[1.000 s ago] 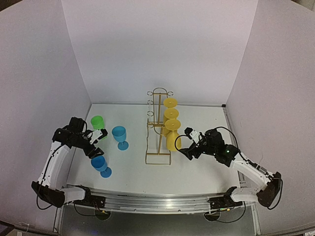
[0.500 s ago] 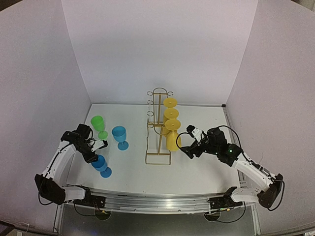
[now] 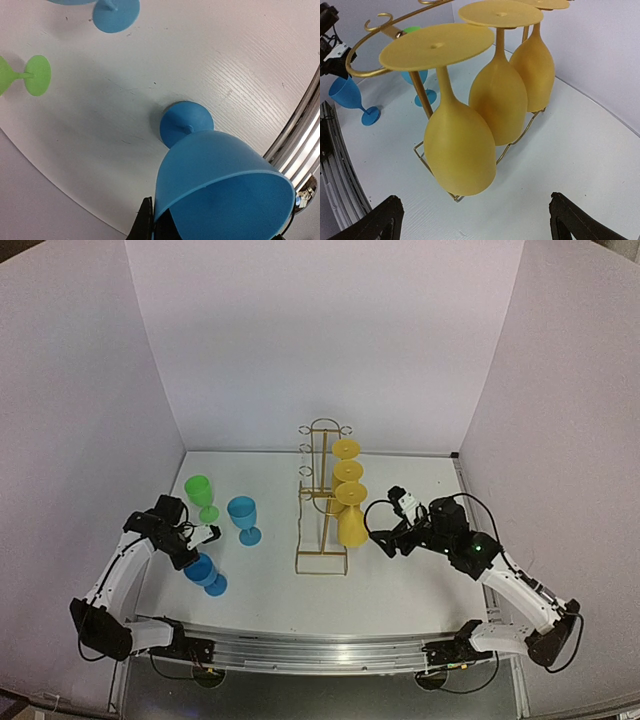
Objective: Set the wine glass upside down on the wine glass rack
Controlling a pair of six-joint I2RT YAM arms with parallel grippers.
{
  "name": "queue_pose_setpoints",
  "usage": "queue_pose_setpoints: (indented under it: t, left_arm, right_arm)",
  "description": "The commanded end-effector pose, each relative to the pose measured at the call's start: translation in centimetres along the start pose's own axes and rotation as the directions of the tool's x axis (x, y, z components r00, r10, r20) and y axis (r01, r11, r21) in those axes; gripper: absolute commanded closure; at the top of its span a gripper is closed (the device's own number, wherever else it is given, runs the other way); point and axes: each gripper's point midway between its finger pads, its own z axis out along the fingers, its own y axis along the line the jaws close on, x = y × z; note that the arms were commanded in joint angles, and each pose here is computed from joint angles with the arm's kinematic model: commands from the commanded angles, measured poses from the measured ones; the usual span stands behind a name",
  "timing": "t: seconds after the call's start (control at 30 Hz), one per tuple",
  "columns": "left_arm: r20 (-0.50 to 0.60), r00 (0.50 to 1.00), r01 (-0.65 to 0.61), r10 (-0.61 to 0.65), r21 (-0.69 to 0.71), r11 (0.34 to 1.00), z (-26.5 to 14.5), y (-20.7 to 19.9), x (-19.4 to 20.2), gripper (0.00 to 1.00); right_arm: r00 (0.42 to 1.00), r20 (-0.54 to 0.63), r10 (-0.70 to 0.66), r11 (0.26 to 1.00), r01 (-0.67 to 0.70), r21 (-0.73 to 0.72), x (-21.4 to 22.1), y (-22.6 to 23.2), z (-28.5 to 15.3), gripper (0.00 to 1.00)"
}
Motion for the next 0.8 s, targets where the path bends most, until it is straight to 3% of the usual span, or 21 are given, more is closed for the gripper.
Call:
queue_pose_setpoints:
  t: [0.0,0.1,0.23,0.33,0.43,0.53,0.57,0.67,0.77]
  left_arm:
    - [0.305,0.951,0.016,0.060,-0.240,0.971,-8.4,2.2,-4.5,1.00]
    - [0.506,0.836,0.011,0.211,-0.400,0.916,-15.3,1.6,-6.9,1.00]
    - [0.624,0.587,-0.017,0.516,-0.628,0.778,-23.6,-2.2,-8.0,1.00]
    - [0.570,0.457,0.057,0.683,-0.785,0.617,-28.2,-3.0,-8.0,1.00]
    - [0.451,0.397,0.168,0.800,-0.892,0.419,-31.0,-2.3,-8.2,1.00]
    - [0.275,0.320,0.239,0.907,-0.949,0.204,-33.3,-3.1,-8.5,1.00]
    - [0.256,0.295,0.253,0.921,-0.950,0.183,-33.8,-3.5,-8.6,1.00]
    - [0.285,0.230,0.260,0.930,-0.939,0.224,-34.5,-4.5,-9.0,1.00]
    - [0.325,0.182,0.251,0.928,-0.928,0.276,-34.6,-5.3,-9.1,1.00]
  right_arm:
    - [0.983,0.111,0.149,0.985,-0.157,0.071,-4.8,-1.0,-3.0,0.05]
    - [0.957,0.149,0.249,0.963,-0.261,0.066,-7.4,-1.2,-4.0,0.08]
    - [0.920,0.163,0.356,0.932,-0.362,0.006,-10.9,-0.4,-4.3,0.11]
    - [0.900,0.175,0.399,0.917,-0.396,-0.052,-13.7,0.8,-4.2,0.13]
    - [0.886,0.186,0.426,0.905,-0.416,-0.091,-16.2,2.2,-3.2,0.16]
    - [0.908,0.206,0.364,0.929,-0.339,-0.146,-19.2,5.8,-1.9,0.20]
    - [0.930,0.216,0.297,0.950,-0.265,-0.163,-20.1,7.6,-1.4,0.21]
    - [0.959,0.284,0.012,0.980,0.045,-0.193,-22.0,13.7,0.1,0.23]
    - [0.874,0.410,-0.261,0.928,0.344,-0.141,-23.1,18.7,2.2,0.22]
